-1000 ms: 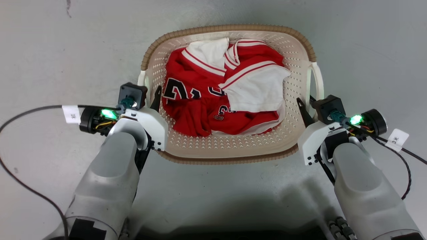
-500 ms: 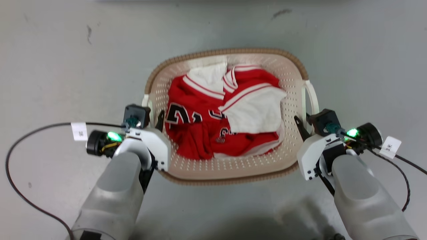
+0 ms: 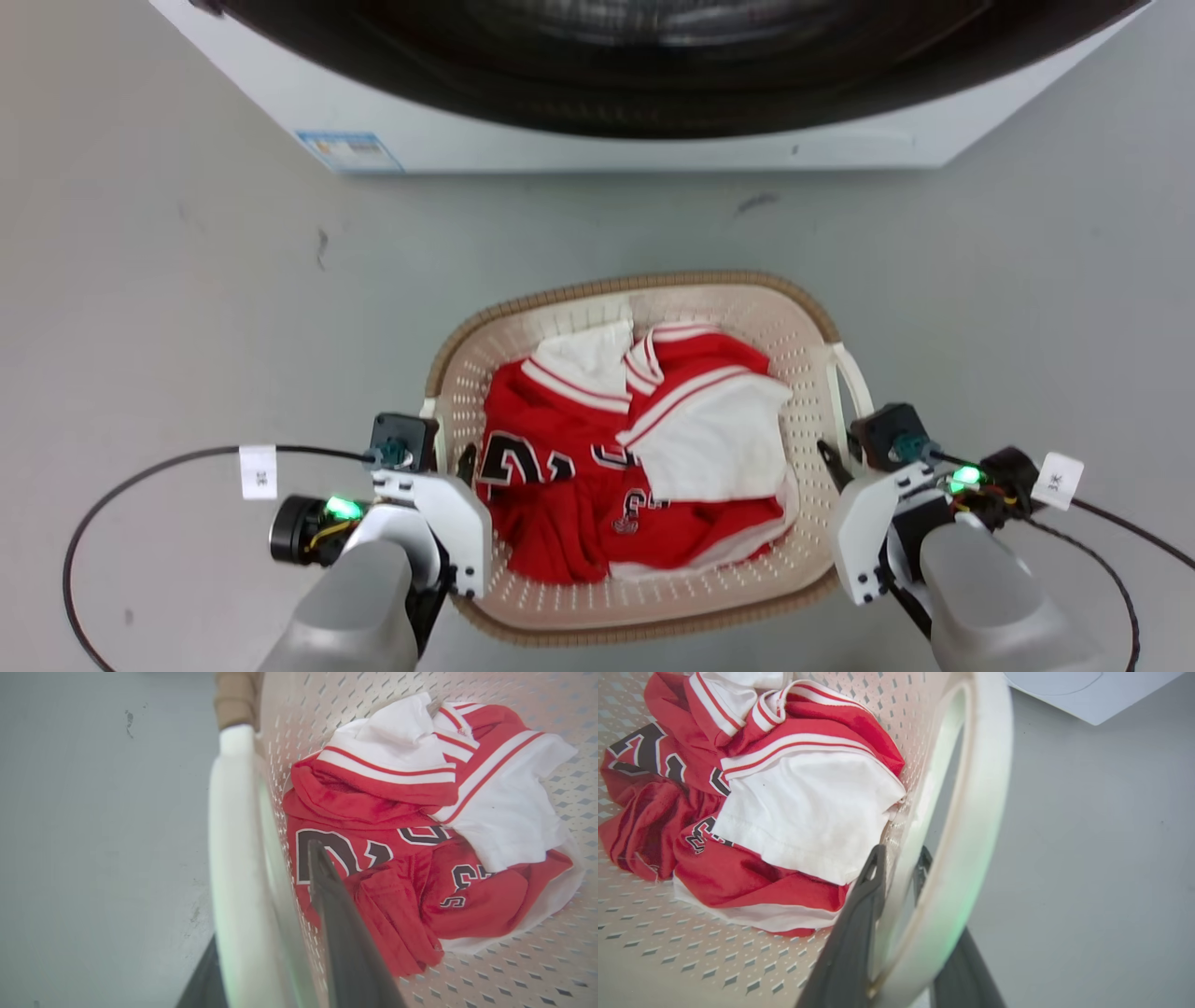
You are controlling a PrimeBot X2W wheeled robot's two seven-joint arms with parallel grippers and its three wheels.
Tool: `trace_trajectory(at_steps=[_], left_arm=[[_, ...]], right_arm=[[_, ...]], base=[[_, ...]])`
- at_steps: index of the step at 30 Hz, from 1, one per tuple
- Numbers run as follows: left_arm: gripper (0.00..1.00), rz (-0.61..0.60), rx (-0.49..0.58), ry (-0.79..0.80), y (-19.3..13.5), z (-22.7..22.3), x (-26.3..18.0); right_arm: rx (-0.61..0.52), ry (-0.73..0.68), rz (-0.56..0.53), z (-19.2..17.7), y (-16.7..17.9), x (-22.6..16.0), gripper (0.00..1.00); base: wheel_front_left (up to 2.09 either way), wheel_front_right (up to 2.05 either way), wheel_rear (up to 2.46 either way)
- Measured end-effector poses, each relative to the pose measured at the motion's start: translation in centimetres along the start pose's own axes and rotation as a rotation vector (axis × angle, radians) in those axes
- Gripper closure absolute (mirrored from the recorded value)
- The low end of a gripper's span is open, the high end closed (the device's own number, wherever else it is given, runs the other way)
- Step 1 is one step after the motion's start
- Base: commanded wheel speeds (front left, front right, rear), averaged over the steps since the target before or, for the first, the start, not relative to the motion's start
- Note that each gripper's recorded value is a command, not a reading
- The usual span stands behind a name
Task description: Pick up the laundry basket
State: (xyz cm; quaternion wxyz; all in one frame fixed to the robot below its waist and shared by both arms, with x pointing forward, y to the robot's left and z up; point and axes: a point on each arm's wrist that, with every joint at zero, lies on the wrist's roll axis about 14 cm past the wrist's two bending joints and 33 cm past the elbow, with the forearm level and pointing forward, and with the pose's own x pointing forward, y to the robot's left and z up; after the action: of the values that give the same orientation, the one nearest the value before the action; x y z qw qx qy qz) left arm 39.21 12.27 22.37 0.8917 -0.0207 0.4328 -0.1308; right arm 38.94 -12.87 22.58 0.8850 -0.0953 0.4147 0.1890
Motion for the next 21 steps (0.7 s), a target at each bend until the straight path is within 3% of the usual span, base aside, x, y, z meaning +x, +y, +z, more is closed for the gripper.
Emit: trace_trajectory(at_steps=[21], left_arm=[[1.0, 0.011, 0.017, -0.054, -1.6, 0.6, -8.1]], right_arm=[[-0.05, -0.031, -0.01, 1.7, 2.3, -7.2, 1.0]], base=[[0.0, 0.0, 0.0]])
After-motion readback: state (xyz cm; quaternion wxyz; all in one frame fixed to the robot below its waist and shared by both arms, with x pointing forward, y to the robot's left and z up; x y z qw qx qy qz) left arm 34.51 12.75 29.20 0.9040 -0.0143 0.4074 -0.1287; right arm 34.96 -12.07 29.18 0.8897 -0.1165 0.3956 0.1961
